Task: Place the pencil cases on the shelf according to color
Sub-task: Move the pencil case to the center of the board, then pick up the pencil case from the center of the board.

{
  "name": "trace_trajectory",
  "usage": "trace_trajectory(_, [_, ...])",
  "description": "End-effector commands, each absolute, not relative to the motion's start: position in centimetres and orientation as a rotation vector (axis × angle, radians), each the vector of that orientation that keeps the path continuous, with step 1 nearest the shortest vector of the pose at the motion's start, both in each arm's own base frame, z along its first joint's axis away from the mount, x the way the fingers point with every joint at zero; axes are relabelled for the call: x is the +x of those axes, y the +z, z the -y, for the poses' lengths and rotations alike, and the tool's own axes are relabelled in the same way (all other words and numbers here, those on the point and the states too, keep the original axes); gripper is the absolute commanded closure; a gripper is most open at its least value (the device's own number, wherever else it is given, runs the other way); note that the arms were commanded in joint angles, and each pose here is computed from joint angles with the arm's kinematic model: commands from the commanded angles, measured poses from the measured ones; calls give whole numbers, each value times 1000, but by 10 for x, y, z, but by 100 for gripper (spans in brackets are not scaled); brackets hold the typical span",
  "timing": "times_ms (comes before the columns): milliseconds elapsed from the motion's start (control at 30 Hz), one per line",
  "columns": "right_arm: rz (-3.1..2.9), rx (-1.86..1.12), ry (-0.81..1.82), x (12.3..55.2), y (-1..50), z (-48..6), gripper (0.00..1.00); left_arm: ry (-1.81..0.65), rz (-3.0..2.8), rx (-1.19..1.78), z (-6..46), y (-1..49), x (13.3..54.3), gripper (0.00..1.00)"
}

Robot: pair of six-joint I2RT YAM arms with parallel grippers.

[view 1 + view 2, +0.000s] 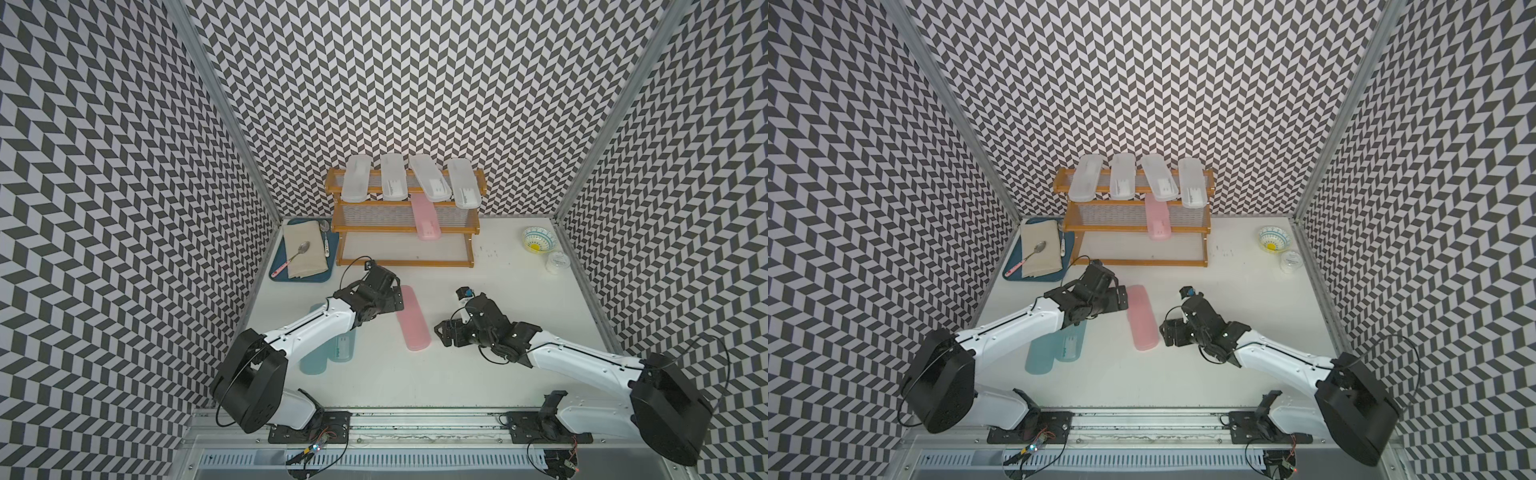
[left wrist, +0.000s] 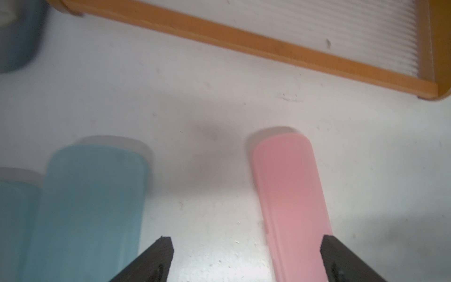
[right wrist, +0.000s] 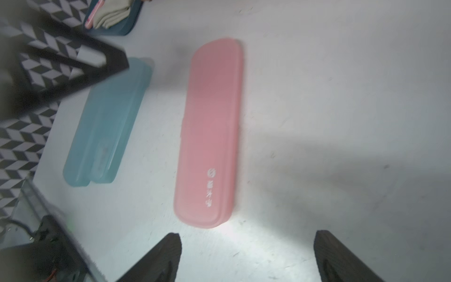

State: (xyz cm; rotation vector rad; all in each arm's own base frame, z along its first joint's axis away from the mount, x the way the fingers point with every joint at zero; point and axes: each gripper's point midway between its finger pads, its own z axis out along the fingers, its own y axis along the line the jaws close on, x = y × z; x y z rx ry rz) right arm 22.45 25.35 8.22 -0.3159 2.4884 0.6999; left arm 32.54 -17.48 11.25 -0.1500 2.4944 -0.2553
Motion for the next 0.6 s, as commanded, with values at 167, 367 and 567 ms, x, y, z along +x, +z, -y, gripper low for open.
trace_trajectory(167, [-2572, -361, 712, 203, 68, -304, 8, -118, -2403, -173, 108, 153, 346, 0])
trace_trajectory(367, [-2596, -424, 579, 210, 52, -315, 5, -170, -2324, -285, 66, 164, 358, 0])
trace_trajectory(567, [-2617, -442, 453, 219, 45, -318, 5, -278, -2294, -319, 51, 172, 374, 0])
